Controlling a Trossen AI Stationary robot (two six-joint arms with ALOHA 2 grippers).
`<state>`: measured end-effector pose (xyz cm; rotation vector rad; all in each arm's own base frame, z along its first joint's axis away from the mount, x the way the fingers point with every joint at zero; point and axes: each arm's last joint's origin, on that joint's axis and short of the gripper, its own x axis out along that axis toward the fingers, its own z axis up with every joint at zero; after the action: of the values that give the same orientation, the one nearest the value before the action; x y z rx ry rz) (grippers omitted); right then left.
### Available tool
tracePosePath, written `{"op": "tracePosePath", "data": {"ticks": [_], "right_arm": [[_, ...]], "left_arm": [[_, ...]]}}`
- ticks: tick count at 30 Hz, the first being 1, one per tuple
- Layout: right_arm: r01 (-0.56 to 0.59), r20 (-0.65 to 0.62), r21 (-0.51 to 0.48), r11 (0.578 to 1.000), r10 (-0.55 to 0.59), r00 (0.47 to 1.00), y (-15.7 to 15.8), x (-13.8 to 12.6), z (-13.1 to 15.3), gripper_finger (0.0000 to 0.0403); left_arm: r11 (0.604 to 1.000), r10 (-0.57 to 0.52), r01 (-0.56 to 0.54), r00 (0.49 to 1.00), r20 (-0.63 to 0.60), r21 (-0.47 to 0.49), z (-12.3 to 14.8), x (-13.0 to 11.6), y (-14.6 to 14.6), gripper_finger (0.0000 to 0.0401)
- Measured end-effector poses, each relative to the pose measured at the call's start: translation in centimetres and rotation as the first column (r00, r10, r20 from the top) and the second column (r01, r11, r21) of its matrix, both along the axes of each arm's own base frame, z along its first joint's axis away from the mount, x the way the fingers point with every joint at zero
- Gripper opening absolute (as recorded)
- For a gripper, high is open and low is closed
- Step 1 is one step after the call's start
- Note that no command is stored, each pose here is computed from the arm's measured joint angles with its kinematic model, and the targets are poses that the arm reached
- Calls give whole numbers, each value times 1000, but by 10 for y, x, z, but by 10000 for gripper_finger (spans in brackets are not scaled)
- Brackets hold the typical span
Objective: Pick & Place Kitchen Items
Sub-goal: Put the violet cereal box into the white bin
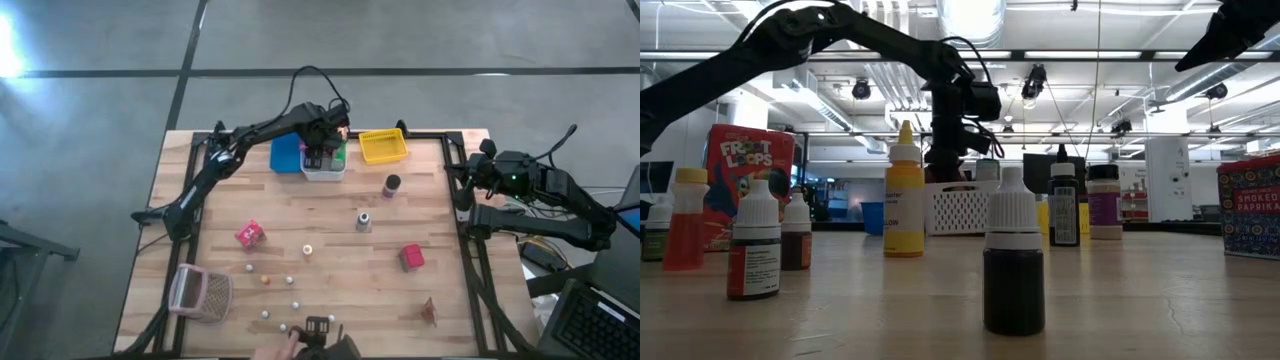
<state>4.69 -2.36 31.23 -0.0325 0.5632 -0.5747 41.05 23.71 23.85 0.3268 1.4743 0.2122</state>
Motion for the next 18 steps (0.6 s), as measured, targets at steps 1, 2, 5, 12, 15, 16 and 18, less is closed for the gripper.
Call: {"op": "tracePosePath", "data": {"ticks": [1, 2, 5, 12, 15, 16, 18], "right_arm": [[0, 1, 1, 1000, 0, 1000, 0, 0, 0, 8], [1, 1, 1, 1000, -1, 1000, 0, 0, 0, 8], [0, 0, 0, 1000, 0, 1000, 0, 0, 0, 8], [0, 0, 0, 1000, 0, 1000, 0, 0, 0, 8], [0, 1, 1, 1000, 0, 1000, 0, 0, 0, 8], [0, 1, 0, 1000, 0, 1000, 0, 0, 0, 8], [0, 1, 1, 1000, 0, 1000, 0, 0, 0, 8]], "left_arm": [[1000, -2, 2, 1000, 0, 1, 0, 1, -1, 158], [1000, -4, 4, 1000, 0, 2, 0, 1, -2, 166], [1000, -4, 4, 1000, 1, 2, 0, 2, -4, 193], [1000, 8, -8, 1000, -12, -9, 6, -2, -6, 242], [1000, 7, -7, 1000, 11, 4, 18, -4, -8, 248], [1000, 6, -7, 1000, 23, 10, 24, -5, -8, 249], [1000, 5, -7, 999, 53, 25, 38, -7, -9, 250]]}}
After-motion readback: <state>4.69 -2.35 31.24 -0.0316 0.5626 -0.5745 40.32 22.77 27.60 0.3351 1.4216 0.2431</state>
